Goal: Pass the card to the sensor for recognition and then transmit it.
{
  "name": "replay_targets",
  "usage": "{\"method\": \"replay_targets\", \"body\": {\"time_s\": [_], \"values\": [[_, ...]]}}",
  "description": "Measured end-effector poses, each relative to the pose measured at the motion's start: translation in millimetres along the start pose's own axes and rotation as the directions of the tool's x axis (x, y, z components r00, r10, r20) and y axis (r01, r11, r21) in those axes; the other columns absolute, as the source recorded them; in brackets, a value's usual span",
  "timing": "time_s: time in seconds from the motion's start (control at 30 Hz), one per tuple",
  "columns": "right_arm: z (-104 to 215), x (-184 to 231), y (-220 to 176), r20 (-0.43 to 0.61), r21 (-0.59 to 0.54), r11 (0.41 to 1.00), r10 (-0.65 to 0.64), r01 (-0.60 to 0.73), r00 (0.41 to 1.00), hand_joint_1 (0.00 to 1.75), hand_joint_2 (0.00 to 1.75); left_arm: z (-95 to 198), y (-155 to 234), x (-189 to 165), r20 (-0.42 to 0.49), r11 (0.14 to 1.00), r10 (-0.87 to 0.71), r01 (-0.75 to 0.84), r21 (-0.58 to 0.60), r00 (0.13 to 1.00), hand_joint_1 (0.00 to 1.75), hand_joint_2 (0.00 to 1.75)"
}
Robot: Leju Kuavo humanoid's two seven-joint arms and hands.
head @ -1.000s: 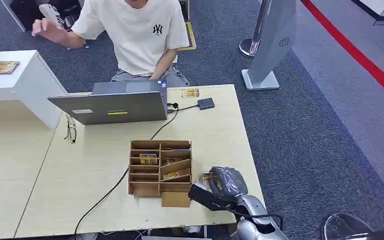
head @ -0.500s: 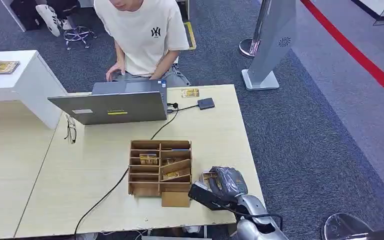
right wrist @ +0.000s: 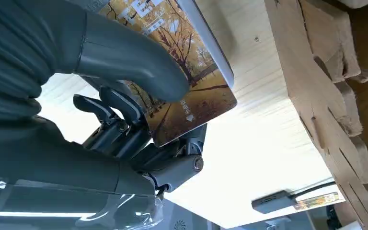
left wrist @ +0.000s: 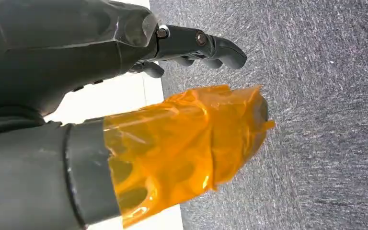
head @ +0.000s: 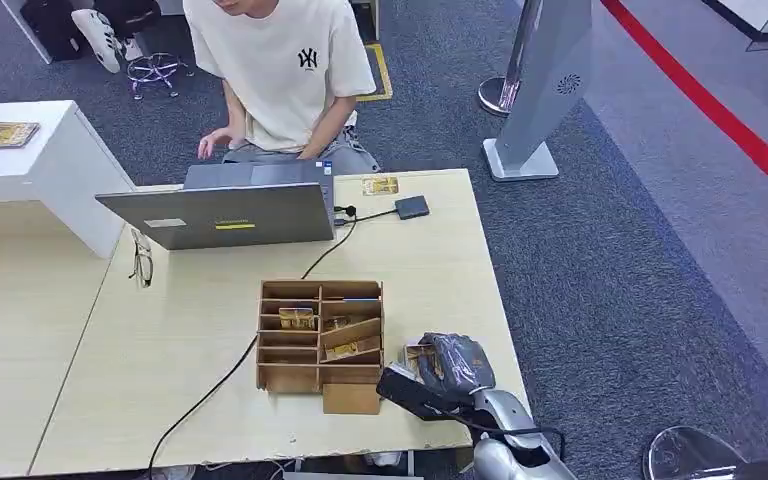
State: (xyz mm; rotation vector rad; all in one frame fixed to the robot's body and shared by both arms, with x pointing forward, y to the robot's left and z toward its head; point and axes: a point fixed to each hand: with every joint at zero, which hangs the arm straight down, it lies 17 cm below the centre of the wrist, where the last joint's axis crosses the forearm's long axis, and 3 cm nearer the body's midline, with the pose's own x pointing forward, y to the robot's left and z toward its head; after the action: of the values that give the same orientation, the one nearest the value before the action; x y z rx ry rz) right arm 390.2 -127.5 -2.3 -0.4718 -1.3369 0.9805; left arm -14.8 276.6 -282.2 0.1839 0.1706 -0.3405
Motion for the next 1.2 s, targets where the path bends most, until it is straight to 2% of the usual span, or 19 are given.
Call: {"method": "replay_targets", "body": {"time_s": [1.2], "values": [[-1.5,1.0,0.0,0.002,0.003,1.0,0.001,-0.001,1.0,1.75,1.75,0.0,0.2,-0.2,0.0,1.0,-0.005,0.005,0.001,1.0,0.0,0.0]]}}
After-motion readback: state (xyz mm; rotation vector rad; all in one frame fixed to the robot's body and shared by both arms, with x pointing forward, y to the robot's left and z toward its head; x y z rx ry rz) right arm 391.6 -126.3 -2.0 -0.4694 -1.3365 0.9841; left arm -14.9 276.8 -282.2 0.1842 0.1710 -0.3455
